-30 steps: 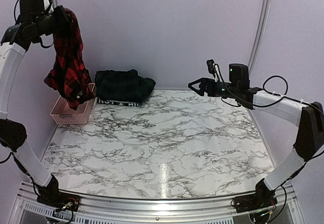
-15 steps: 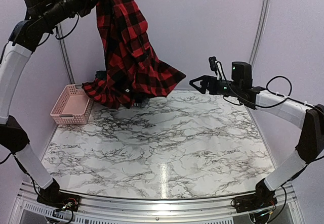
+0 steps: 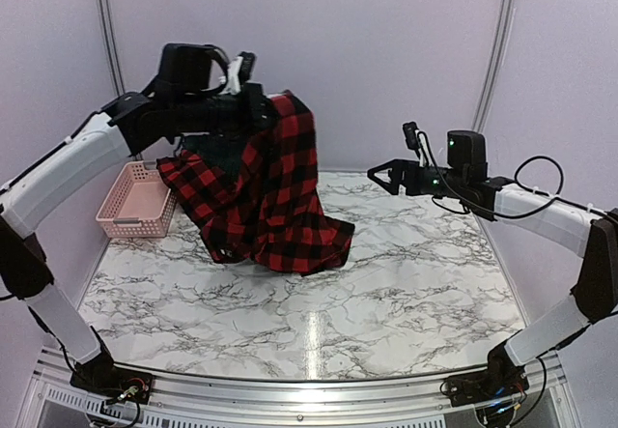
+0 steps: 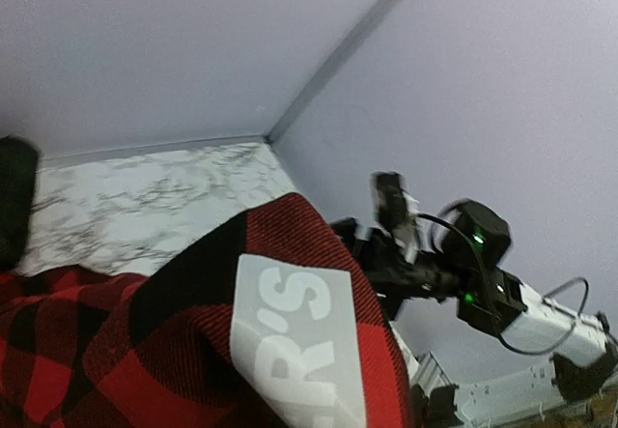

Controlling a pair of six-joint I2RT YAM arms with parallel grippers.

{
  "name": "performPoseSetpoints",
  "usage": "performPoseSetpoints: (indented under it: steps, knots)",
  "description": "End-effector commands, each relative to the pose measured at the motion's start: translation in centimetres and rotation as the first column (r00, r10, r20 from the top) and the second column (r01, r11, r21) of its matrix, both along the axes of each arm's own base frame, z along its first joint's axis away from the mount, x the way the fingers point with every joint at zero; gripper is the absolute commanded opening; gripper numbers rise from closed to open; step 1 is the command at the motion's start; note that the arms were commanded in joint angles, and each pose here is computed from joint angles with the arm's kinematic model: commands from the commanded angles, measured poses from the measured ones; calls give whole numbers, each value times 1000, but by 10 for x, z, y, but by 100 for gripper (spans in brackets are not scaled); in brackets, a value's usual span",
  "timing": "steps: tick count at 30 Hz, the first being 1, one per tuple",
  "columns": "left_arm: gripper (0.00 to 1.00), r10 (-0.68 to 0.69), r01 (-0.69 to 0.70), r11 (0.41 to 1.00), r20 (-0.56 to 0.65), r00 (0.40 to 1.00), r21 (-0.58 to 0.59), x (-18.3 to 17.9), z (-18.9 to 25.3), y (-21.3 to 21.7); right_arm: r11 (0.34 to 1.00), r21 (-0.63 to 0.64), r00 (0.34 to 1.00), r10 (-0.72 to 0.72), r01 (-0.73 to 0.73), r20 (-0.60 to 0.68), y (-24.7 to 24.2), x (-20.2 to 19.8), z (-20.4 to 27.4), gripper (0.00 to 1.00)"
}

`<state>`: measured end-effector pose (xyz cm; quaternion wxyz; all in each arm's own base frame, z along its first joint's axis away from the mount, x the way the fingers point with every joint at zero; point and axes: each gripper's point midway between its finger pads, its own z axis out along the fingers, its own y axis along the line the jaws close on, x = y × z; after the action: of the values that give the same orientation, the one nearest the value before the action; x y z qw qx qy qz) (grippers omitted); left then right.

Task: Fold and stack the mixed laundry pile
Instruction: Place the crumpled T-shirt at the center of the board.

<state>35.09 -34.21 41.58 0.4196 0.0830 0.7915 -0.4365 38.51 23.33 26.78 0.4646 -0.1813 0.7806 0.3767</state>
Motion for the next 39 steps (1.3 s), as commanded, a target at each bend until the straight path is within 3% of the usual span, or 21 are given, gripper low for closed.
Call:
performPoseSetpoints:
  steps: [1, 5, 9, 20, 22, 25, 28, 32, 35, 37, 39]
  knots:
    - [0, -273, 294, 956, 306, 912, -23, -75, 85, -90, 1000, 4, 1000, -23, 23, 4, -12, -1, 3, 95]
    - [0, -408, 452, 892, 424, 808, -2, -126, 112, -158, 997, 44, 998, -69, 69, -7, -35, 3, 6, 95]
    - [0, -421, 494, 869, 533, 734, 6, -162, 128, -190, 994, 49, 995, -98, 99, -15, -51, 4, 5, 95]
    - [0, -330, 405, 914, 643, 691, 33, -179, 148, -184, 994, 44, 994, -98, 100, -36, -55, 0, -2, 95]
    - [0, -266, 292, 954, 625, 734, 64, -154, 134, -182, 994, 44, 995, -94, 96, -35, -55, 2, -1, 95]
    - [0, -80, 42, 996, 540, 838, 81, -88, 106, -157, 995, 42, 996, -89, 90, -31, -54, 4, 3, 95]
    - [0, 102, -165, 980, 424, 900, 115, -25, 67, -109, 996, 17, 995, -92, 92, -36, -55, 5, 5, 95]
    - [1, 215, -290, 926, 291, 932, 242, 20, -6, -55, 995, -22, 994, -97, 96, -49, -58, 0, 0, 95]
    - [45, 337, -351, 828, 112, 935, 437, 52, -94, 1, 994, -55, 992, -101, 97, -70, -61, -5, -7, 95]
    - [60, 418, -342, 764, -17, 908, 547, 61, -150, 42, 993, -79, 992, -93, 86, -86, -63, -11, -13, 94]
    - [73, 475, -344, 723, -70, 877, 600, 57, -181, 75, 993, -104, 991, -74, 63, -108, -62, -20, -21, 91]
